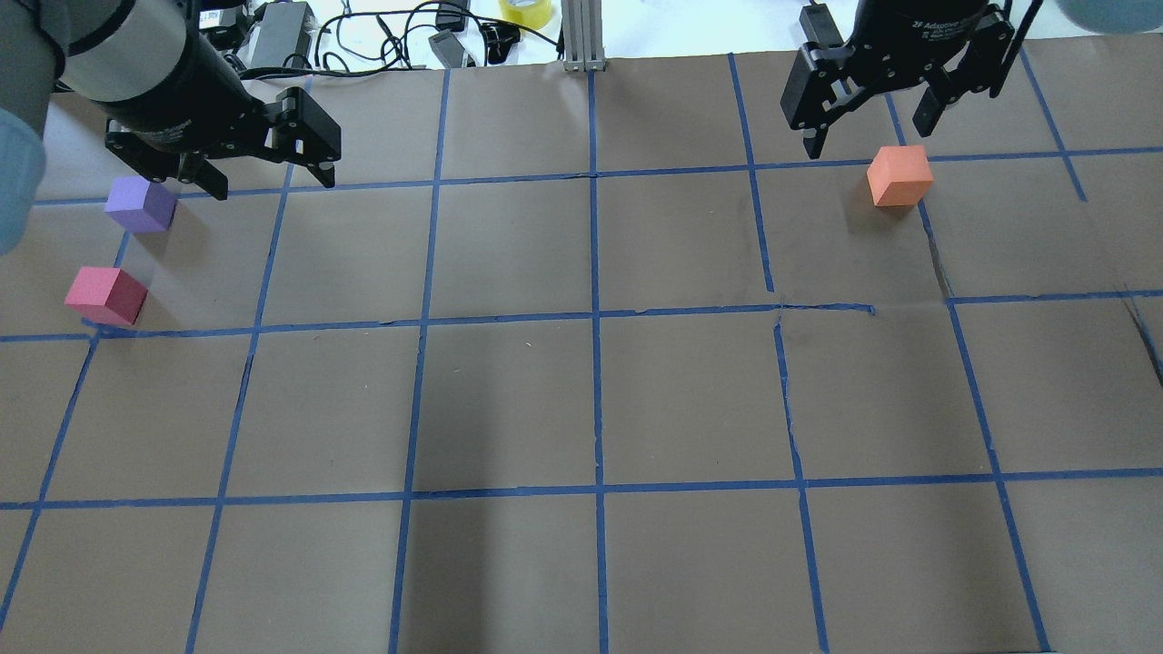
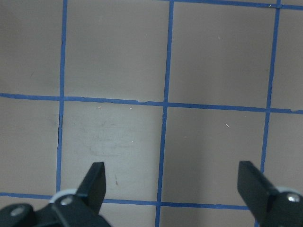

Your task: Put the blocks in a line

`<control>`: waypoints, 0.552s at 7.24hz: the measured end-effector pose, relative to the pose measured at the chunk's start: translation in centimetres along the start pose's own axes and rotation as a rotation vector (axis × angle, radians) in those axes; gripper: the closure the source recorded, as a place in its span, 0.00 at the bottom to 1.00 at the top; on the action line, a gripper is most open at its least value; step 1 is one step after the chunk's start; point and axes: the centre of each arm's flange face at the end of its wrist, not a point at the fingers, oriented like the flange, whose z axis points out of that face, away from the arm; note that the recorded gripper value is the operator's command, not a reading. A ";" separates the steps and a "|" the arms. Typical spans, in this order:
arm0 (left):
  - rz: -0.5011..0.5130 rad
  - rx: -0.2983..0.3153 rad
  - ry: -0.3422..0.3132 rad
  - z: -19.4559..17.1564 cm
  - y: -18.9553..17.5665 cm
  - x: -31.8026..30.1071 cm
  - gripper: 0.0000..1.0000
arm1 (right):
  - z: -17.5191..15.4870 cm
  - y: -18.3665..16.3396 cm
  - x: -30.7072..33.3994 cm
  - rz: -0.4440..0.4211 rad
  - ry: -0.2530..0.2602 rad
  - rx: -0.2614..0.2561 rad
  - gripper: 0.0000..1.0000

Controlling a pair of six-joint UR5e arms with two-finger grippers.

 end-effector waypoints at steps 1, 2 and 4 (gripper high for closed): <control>0.000 0.000 0.000 0.0 0.0 0.0 0.00 | -0.2 0.0 0.1 0.007 -0.002 0.007 0.00; 0.000 0.000 0.000 0.0 0.0 0.0 0.00 | -0.4 0.0 0.1 0.010 -0.007 0.013 0.00; 0.000 0.000 -0.001 0.0 0.0 0.0 0.00 | -0.7 -0.1 0.2 0.014 -0.016 0.032 0.00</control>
